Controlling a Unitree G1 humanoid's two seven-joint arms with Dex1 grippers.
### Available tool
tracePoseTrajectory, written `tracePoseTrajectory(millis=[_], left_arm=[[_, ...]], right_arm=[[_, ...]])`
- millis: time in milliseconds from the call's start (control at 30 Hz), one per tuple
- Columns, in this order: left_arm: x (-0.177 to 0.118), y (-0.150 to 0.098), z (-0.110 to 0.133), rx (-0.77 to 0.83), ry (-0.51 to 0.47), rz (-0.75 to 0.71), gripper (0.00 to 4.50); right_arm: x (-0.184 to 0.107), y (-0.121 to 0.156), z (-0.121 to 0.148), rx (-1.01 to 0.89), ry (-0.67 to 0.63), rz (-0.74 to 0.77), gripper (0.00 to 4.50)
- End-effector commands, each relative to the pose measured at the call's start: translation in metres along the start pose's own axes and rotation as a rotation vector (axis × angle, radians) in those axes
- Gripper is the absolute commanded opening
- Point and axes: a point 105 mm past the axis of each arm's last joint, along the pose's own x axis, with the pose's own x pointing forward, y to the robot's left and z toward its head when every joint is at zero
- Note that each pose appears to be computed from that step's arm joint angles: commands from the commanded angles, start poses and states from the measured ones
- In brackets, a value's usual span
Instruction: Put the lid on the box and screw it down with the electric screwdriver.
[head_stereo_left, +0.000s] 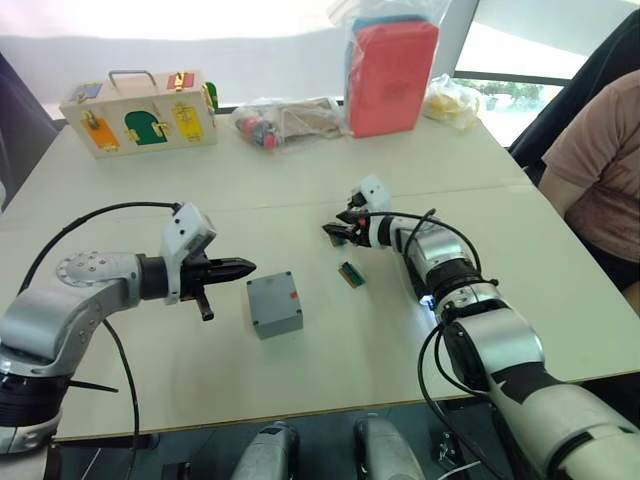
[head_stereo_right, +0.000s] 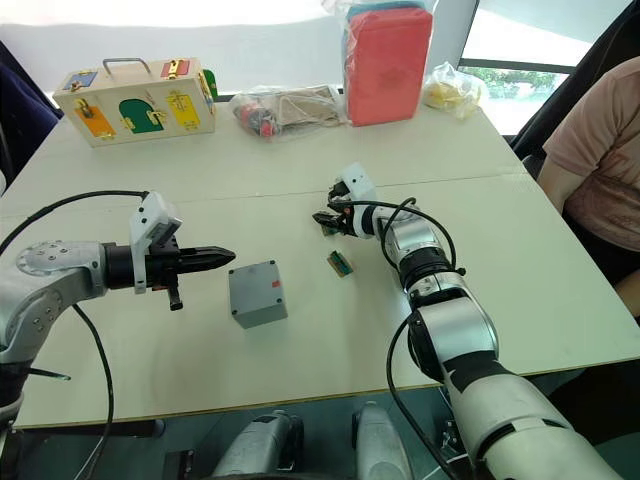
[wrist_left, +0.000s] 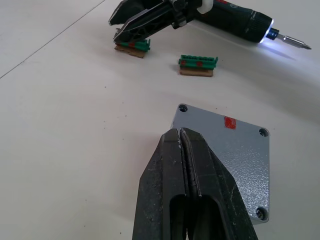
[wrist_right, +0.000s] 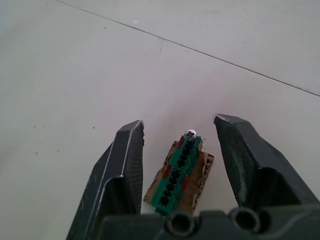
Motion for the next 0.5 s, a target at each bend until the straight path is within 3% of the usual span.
tracePoseTrajectory(millis=[33,100,500], left_arm=[[-0.0042,-0.0003,0.0088,0.043,-0.024,0.016,0.0],[-0.005,0.0002,0.0087,0.044,-0.024,0.018,0.0],[-0.0035,0.0,0.0091,0.045,-0.031,0.016,0.0]], right_arm=[[0.0024,0.0018,0.0242,-0.046,-0.058,0.001,0.95],[0.0027,0.002,0.0236,-0.054,-0.053,0.002,0.08],[-0.0015,0.0013,0.0251,-0.084,-0.064,0.017,0.02]])
